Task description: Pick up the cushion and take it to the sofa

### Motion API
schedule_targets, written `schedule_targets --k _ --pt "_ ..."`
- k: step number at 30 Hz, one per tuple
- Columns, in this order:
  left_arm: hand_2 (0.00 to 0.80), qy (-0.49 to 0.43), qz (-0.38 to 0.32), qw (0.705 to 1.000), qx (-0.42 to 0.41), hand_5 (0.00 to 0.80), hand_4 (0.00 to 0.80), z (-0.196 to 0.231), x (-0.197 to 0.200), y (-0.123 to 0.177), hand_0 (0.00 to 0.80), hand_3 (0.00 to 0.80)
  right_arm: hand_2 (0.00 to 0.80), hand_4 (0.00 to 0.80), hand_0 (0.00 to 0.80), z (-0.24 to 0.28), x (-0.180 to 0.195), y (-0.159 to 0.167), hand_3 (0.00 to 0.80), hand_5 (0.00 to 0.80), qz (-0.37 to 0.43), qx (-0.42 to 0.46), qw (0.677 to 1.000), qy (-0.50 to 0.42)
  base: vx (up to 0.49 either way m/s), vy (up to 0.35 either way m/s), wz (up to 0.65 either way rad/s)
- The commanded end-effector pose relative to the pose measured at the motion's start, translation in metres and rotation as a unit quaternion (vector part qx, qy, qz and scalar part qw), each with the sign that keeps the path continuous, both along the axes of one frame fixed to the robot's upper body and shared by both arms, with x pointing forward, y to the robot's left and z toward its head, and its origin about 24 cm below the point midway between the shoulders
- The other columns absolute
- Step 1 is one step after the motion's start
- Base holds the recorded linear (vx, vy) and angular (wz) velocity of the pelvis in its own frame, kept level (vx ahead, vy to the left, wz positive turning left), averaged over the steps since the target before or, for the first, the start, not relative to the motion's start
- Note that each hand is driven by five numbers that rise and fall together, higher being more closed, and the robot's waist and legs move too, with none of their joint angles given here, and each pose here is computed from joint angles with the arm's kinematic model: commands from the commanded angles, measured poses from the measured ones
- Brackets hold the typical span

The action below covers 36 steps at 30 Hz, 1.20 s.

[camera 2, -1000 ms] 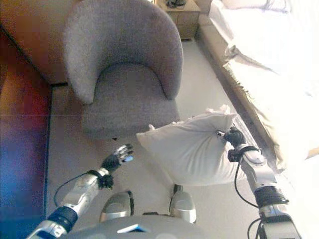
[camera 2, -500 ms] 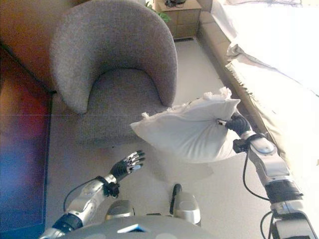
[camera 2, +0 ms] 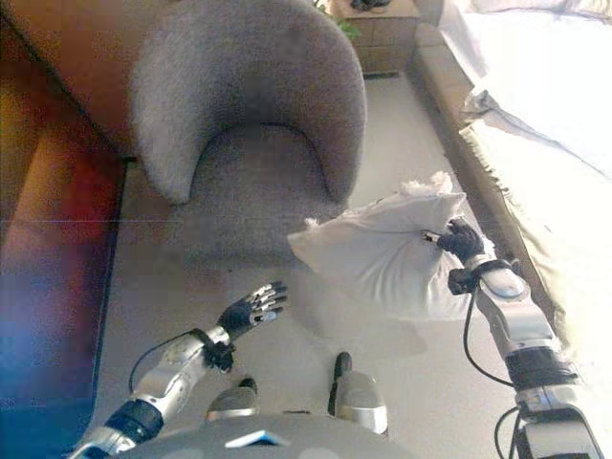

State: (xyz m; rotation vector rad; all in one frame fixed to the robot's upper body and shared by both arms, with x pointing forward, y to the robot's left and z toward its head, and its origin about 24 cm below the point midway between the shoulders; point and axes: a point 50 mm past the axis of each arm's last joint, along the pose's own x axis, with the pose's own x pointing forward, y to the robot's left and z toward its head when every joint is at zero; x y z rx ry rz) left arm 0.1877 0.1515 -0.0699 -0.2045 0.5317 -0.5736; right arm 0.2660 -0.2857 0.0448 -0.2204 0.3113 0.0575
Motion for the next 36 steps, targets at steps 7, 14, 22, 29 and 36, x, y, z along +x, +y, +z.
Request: schedule_targets --k 7,14,22,29,36 --pt "0.000 -0.055 0.003 0.998 -0.005 0.000 0.000 0.024 0.027 -0.004 0.000 0.000 0.800 0.800 0.800 0.062 0.023 0.017 0.800 0.800 0.035 0.044 0.982 -0.178 0.094 0.125 -0.32" --pt "0.000 -0.053 0.004 0.999 -0.004 0.000 0.000 0.022 0.018 0.002 0.000 0.000 0.800 0.800 0.800 0.059 0.024 0.022 0.800 0.800 0.049 0.040 0.984 -0.166 0.077 0.081 -0.31" --pt "0.000 -0.050 0.018 0.999 -0.003 0.000 0.000 0.021 0.018 0.007 0.000 0.000 0.800 0.800 0.800 0.053 0.031 0.041 0.800 0.800 0.072 0.052 0.983 -0.160 0.042 0.063 -0.67" --pt "0.000 -0.045 0.003 0.999 0.002 0.000 0.000 0.018 0.018 -0.004 0.000 0.000 0.800 0.800 0.800 0.055 0.029 0.027 0.800 0.800 0.058 0.058 0.984 -0.161 0.177 -0.104 0.20" --pt "0.000 -0.046 -0.025 0.999 0.011 0.000 0.000 0.014 0.008 -0.005 0.000 0.000 0.800 0.800 0.800 0.059 0.031 0.027 0.800 0.800 0.082 0.054 0.984 -0.149 0.184 -0.051 0.57"
